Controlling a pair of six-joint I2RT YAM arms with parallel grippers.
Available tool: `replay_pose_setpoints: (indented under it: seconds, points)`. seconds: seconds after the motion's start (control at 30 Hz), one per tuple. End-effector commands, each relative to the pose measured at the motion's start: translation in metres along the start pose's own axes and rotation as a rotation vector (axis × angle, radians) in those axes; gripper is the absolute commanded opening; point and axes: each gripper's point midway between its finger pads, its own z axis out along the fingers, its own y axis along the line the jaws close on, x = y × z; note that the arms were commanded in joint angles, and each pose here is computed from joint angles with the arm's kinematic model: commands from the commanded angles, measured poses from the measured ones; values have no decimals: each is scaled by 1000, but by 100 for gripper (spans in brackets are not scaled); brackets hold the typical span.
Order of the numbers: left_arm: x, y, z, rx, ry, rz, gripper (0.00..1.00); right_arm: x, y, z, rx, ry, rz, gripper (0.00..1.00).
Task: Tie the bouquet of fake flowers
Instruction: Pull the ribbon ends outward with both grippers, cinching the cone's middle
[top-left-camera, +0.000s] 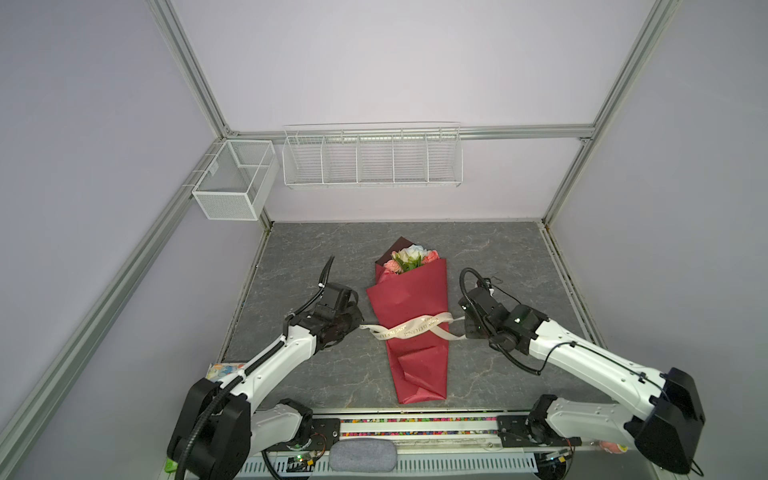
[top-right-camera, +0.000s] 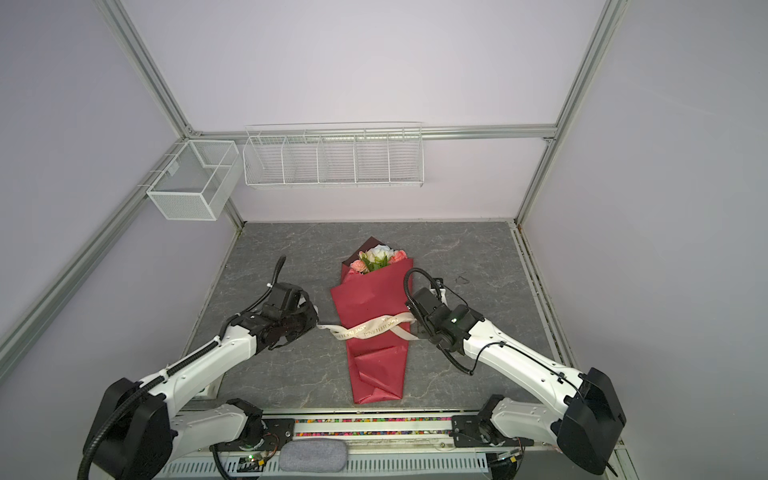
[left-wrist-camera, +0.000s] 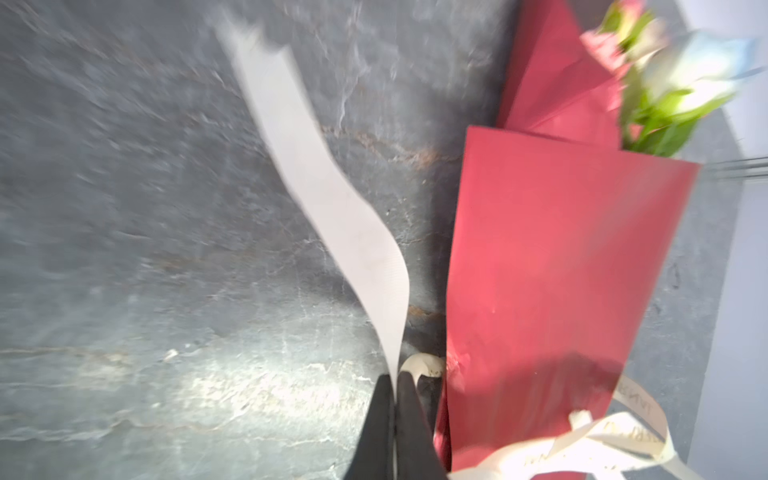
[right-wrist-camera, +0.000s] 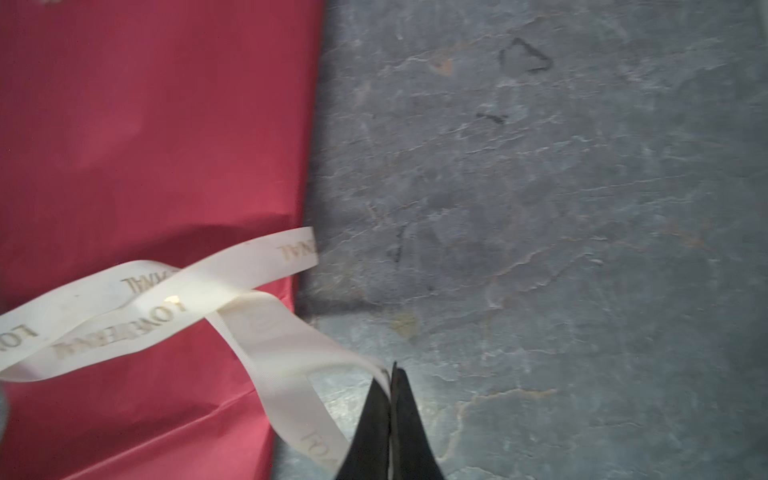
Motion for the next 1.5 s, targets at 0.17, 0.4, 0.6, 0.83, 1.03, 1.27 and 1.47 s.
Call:
replay_pose_setpoints:
  seconds: [0.17,0.4,0.6,0.83,1.03,1.27,1.47]
  points:
    - [-5,42,-20,-137,-92,68,0,-17,-77,-13,259,-39,-34,6]
    - [-4,63,-12,-175,-33,47,0,-40,-109,-16,425,-75,-59,6]
    - [-16,86,-19,-190,-44,9,0,-47,-134,-3,488,-51,-30,6]
    - [-31,120,-28,-258,-80,-95,0,-41,-157,24,497,5,73,6]
    - [-45,148,-29,-366,-79,-156,0,-33,-194,44,531,57,205,6]
    - [-76,172,-36,-517,-115,-168,0,-34,-228,52,576,55,322,6]
    - [-88,209,-31,-624,-113,-262,0,-32,-260,58,640,68,406,6]
